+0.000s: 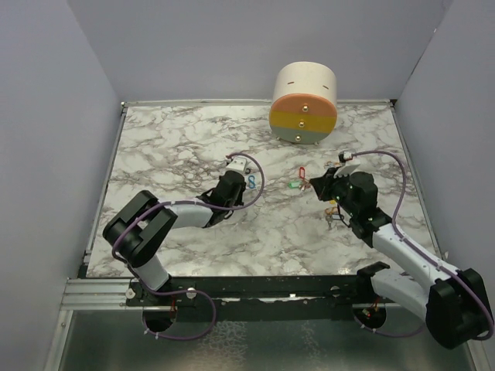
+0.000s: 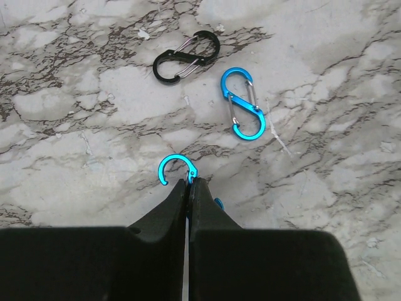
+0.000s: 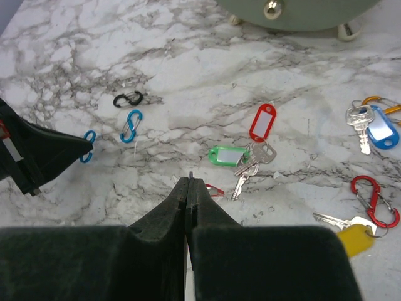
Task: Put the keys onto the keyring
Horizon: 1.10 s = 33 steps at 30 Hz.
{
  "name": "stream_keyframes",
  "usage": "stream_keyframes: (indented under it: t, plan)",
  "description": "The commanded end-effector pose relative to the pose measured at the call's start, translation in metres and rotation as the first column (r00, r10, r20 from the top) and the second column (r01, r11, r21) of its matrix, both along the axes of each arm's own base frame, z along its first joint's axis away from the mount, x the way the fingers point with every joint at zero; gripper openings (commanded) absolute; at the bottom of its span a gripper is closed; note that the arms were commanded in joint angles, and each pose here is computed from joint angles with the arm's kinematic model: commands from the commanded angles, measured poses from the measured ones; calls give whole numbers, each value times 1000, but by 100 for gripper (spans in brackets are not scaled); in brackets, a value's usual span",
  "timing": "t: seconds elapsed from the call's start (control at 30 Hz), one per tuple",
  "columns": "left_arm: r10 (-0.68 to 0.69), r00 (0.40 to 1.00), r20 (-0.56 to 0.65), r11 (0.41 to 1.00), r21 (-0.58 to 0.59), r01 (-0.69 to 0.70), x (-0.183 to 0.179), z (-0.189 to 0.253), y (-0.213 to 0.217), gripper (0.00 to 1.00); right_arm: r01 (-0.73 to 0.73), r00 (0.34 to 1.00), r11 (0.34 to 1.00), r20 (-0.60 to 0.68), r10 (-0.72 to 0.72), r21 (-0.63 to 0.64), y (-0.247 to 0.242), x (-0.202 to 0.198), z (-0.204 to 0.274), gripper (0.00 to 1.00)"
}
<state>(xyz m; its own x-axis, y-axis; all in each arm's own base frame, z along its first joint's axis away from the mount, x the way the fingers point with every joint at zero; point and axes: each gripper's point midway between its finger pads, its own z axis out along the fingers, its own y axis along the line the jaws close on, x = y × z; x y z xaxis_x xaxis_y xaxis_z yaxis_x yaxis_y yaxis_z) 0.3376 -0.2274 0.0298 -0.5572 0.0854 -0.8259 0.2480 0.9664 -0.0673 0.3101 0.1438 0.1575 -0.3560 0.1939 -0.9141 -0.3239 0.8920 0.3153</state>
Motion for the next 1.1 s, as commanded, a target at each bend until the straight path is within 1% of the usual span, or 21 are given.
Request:
stream_keyframes:
  t: [0.0,0.2,0.4,0.53,0.67,1.07]
  plan:
    - [-58,997,41,996,-71,61,-7,38,-29,0,-135,990,991,32,135,6,22,1,11,1]
    - [-129,990,64,986,-100,134,-12,71,-77,0,-208,978,978,37,208,6,36,-3,7,1]
    - [-185,980,78,971,-142,194,-15,88,-115,0,-291,956,957,21,291,-15,55,-6,-2,1]
    - [-192,977,89,966,-158,204,-14,97,-123,0,-328,944,944,15,329,-36,64,-8,-7,1]
    - [-217,972,84,958,-173,229,-18,100,-129,0,-329,944,942,11,331,-62,70,-8,-11,1]
    - [-293,953,82,937,-173,303,-38,97,-148,0,-325,945,942,9,327,-83,72,-7,-15,1]
